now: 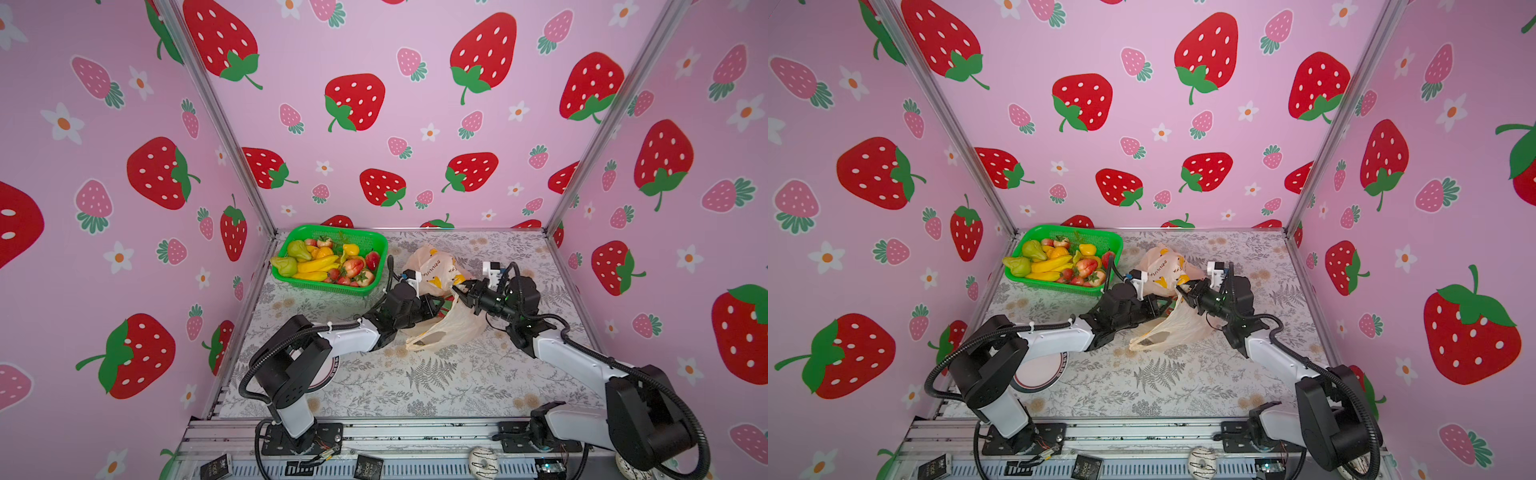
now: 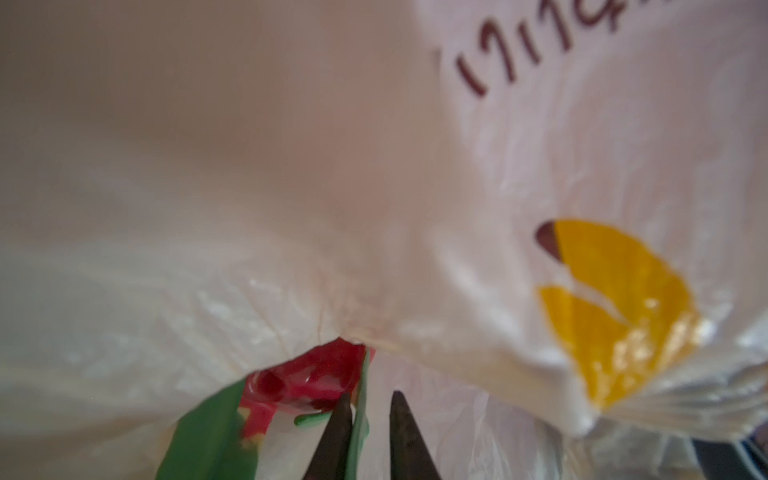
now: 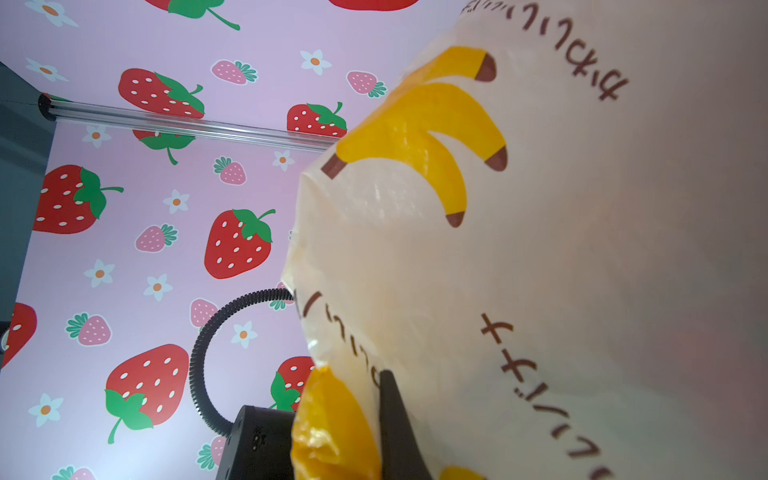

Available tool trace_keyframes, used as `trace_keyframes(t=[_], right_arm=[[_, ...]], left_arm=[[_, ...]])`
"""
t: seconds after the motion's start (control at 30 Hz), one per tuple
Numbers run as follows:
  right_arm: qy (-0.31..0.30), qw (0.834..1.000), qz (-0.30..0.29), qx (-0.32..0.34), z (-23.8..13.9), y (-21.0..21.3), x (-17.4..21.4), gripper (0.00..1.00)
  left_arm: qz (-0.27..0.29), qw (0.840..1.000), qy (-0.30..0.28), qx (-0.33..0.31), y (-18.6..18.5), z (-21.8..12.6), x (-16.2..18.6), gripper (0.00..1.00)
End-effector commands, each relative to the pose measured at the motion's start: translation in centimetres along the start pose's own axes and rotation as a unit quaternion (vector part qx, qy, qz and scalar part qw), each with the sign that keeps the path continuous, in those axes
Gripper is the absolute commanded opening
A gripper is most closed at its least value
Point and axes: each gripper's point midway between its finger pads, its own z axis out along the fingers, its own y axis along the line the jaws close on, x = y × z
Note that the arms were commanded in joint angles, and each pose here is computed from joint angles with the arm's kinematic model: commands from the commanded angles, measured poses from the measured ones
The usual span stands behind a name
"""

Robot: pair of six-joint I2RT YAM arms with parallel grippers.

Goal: Place the fake fruits into the plastic bag and tie a complex knot
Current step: 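Lower the dragon fruit into the bag and open the left gripper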

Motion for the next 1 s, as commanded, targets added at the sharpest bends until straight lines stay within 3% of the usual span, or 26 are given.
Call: trace_keyframes(t=[0.0,0.3,0.4,0.53,0.73,0.97], right_arm=[[-0.011,1.000,-0.009,-0.010,-0.1,0.3,-0.7,0.07],[-0.028,0.999,-0.017,0.007,-1.0,-1.1,-1.6,0.07],[-0.029,0.999,-0.017,0.010,-1.1,-1.4,-1.7,0.07],[-0.028,0.999,-0.020,0.010,-0.9,-1.4,-1.8,0.07],[-0.025,0.999,-0.023,0.009,-0.8,-1.4,-1.9,0.07],[-0.029,0.999,-0.023,0.009,-0.9,-1.4,-2.3,0.07]], left_arm=[[0.039,0.999,0.004,0.029,-2.5,-1.0,-0.7,0.29],[0.142,0.986,0.017,-0.084,2.4,-8.9,0.4,0.63],[0.143,0.979,-0.007,-0.144,5.2,-11.7,-0.2,0.71],[0.096,0.979,0.015,-0.180,8.4,-12.4,-0.5,0.71],[0.073,0.977,0.060,-0.191,10.4,-9.8,0.7,0.71],[0.059,0.980,0.087,-0.167,11.4,-7.0,2.0,0.56]])
